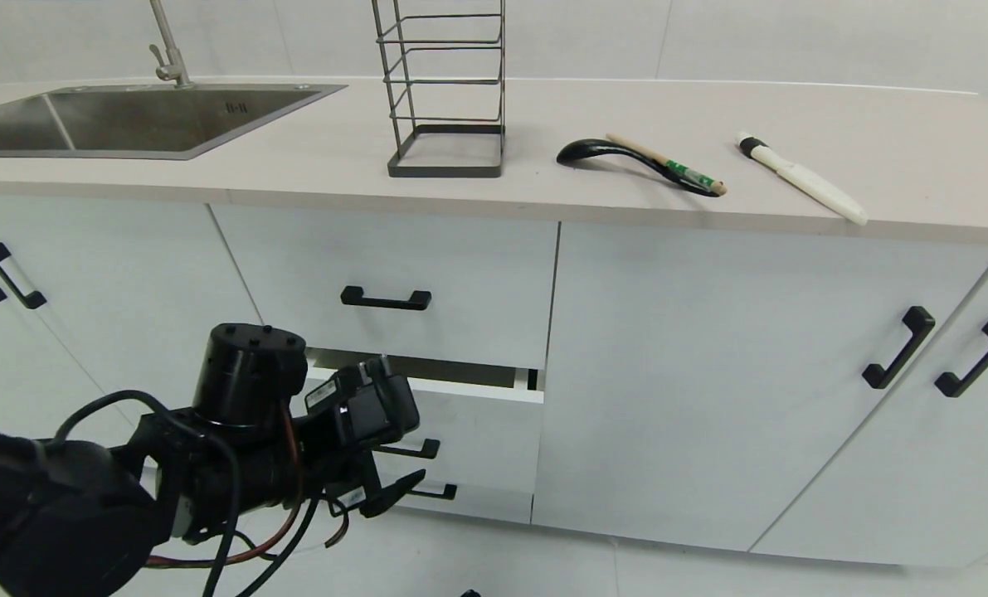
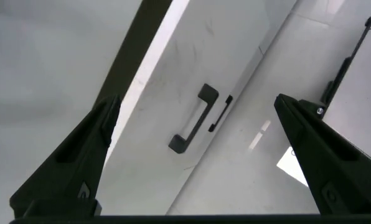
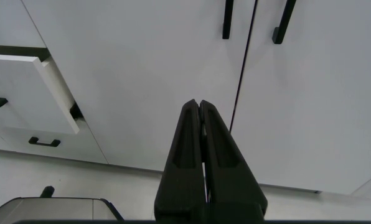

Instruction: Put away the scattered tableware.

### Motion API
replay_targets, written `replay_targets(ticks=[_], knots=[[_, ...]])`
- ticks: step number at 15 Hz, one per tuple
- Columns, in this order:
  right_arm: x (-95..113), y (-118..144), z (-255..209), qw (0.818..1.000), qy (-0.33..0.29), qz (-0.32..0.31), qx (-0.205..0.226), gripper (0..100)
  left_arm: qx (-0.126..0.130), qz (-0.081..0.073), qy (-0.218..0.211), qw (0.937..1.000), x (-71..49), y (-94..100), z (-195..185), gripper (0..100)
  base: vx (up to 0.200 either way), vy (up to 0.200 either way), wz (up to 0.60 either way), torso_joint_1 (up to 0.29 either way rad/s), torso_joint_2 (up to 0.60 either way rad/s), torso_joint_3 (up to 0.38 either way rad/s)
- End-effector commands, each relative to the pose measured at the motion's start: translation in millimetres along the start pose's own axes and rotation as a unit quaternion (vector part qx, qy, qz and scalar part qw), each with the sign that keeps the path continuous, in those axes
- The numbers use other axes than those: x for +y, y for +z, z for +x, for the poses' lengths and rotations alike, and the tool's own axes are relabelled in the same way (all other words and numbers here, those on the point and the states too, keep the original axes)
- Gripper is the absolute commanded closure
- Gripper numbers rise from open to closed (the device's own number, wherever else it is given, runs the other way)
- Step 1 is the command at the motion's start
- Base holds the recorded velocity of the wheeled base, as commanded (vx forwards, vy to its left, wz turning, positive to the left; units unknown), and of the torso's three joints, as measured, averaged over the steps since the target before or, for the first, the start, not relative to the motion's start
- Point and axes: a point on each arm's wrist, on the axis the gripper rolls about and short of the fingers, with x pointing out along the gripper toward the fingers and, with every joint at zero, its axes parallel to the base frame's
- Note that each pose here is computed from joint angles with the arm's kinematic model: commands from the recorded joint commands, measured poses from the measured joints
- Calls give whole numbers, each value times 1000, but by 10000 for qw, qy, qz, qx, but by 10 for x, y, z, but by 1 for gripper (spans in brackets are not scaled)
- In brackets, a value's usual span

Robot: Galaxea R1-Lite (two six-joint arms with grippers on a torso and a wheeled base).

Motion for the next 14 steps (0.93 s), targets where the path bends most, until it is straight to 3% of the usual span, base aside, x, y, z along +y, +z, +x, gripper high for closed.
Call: replay_targets(ticks=[1, 11, 13, 14], knots=[[0, 0, 1, 10000, -5, 0, 4, 100, 136, -22, -118, 9998, 10, -33, 210, 0, 0, 0, 0, 0, 0, 0], [0, 0, 1, 10000, 3, 0, 4, 100, 397, -106, -150, 9990, 150, -233, 821, 0, 0, 0, 0, 0, 0, 0], [0, 0, 1, 10000, 3, 0, 4, 100, 419, 126, -138, 9989, 182, -296, 840, 0, 0, 0, 0, 0, 0, 0], [0, 0, 1, 10000, 3, 0, 4, 100, 416, 155, -140, 9989, 189, -303, 838, 0, 0, 0, 0, 0, 0, 0]])
